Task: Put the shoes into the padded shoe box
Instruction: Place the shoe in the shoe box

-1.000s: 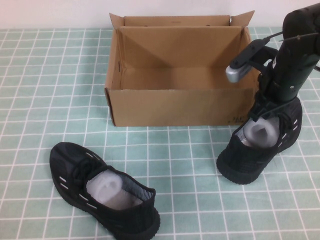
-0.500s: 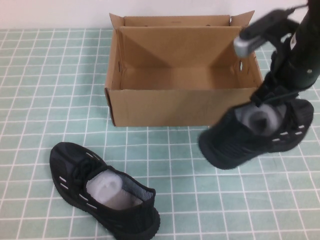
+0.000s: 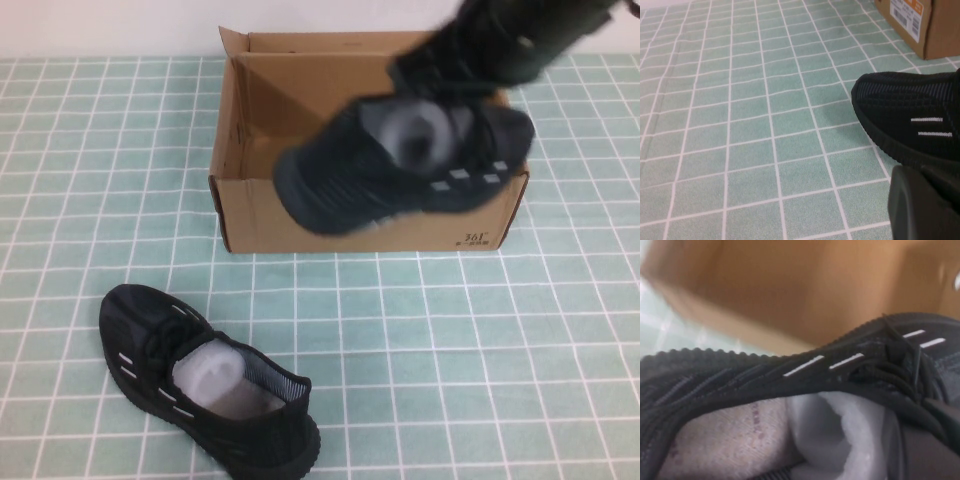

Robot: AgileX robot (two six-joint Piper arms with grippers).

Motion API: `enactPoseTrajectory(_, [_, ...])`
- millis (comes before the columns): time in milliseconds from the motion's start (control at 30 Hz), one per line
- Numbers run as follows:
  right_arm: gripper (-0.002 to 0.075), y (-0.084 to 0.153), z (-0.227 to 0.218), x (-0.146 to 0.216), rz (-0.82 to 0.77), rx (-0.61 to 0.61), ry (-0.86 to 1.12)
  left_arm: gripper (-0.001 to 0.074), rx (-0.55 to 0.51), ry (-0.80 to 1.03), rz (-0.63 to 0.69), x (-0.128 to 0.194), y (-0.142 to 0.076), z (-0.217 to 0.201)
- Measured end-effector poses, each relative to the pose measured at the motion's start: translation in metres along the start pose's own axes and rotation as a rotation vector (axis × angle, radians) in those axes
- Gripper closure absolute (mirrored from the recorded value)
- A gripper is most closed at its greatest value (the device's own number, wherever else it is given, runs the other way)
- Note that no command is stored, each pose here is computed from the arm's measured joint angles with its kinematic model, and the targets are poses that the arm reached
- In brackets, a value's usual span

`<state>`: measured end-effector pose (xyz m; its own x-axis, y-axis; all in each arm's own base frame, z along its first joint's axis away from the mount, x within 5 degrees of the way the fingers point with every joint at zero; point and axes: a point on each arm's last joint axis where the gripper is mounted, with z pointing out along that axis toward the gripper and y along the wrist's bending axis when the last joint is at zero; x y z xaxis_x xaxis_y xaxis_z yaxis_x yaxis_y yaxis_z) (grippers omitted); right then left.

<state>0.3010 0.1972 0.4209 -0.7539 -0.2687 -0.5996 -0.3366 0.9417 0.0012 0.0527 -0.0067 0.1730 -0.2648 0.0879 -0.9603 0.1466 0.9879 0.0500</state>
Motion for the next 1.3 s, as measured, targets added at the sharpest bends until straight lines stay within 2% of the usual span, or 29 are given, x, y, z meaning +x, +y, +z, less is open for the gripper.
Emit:
enactPoseTrajectory(267, [0.0713, 0.015, 0.035, -0.042, 0.089, -0.005, -0.133, 0.074, 0.0, 0.0, 0.0, 0.0, 0.0, 0.0])
enactPoseTrajectory(467, [0.0713, 0.02, 0.069, -0.06, 0.144, 0.028, -0.193, 0.074, 0.0, 0.0, 0.0, 0.0, 0.0, 0.0])
enactPoseTrajectory(733, [0.0713, 0.017, 0.099, -0.067, 0.207, 0.078, -0.244, 0.074, 0.0, 0.0, 0.0, 0.0, 0.0, 0.0])
enactPoseTrajectory(1300, [0.0713, -0.005, 0.168, -0.067, 0.307, 0.125, -0.239, 0.074, 0.0, 0.0, 0.0, 0.0, 0.0, 0.0])
